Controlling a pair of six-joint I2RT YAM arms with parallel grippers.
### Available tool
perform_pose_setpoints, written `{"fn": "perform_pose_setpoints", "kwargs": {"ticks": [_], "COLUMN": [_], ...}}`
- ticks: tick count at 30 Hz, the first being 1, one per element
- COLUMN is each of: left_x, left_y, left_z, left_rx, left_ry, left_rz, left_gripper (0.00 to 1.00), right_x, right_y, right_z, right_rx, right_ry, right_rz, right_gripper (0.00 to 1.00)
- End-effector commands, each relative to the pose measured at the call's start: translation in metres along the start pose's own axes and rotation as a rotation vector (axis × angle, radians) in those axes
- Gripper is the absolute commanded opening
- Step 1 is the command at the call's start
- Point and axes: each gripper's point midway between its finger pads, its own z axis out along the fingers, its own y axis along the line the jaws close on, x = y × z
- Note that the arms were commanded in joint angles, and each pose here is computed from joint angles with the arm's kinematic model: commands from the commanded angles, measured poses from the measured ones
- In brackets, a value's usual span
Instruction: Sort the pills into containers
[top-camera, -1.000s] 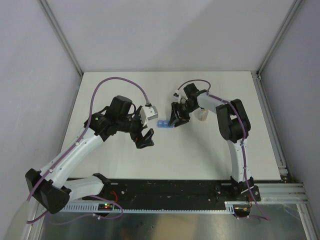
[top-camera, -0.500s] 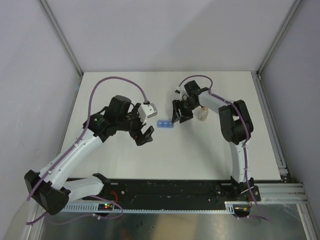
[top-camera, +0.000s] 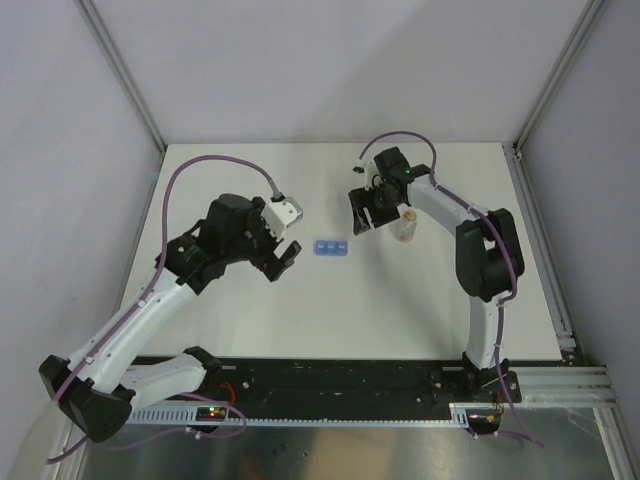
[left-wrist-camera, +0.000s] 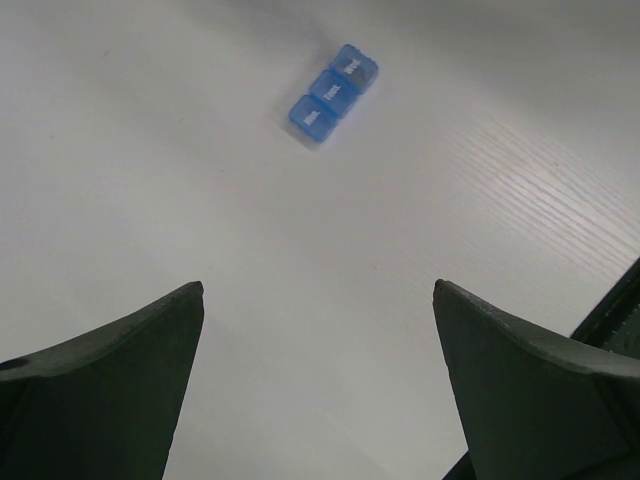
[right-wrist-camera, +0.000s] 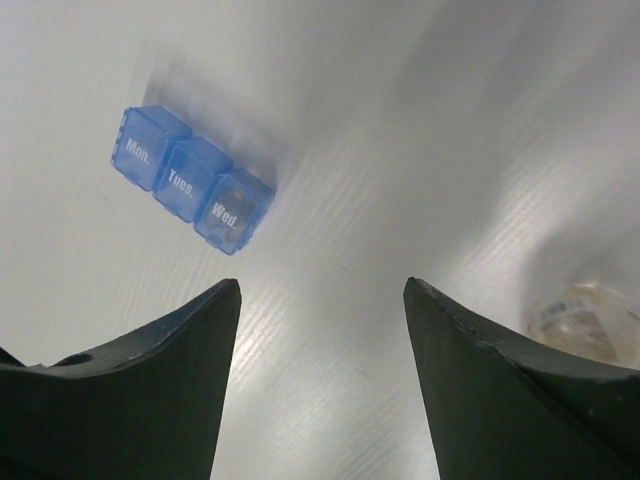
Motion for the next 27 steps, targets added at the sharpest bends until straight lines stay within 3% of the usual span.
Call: {"fn": "perform_pose_setpoints", "kwargs": {"ticks": [1, 15, 27], "left_x": [-0.012, -0.014, -0.003], "left_y": [0.025, 0.070, 0.101], "left_z": [-0.012, -0.039, -0.057], "left_rx": [-0.150, -0.417, -0.522], "left_ry": [-0.064, -0.144, -0.225], "left_rz": [-0.027, -0.088, -0.212], "left_gripper": [1.00, 1.00, 1.00], "right_x": [-0.027, -0.054, -0.021], "right_y": [0.004, -0.010, -0.035], "right_z": [-0.050, -0.144, -0.196], "right_rx": [0.071, 0.374, 0.506], "right_ry": [-0.114, -0.339, -0.430], "right_rz": [-0.133, -0.297, -0.243], "right_gripper": [0.72, 0.76, 0.78]}}
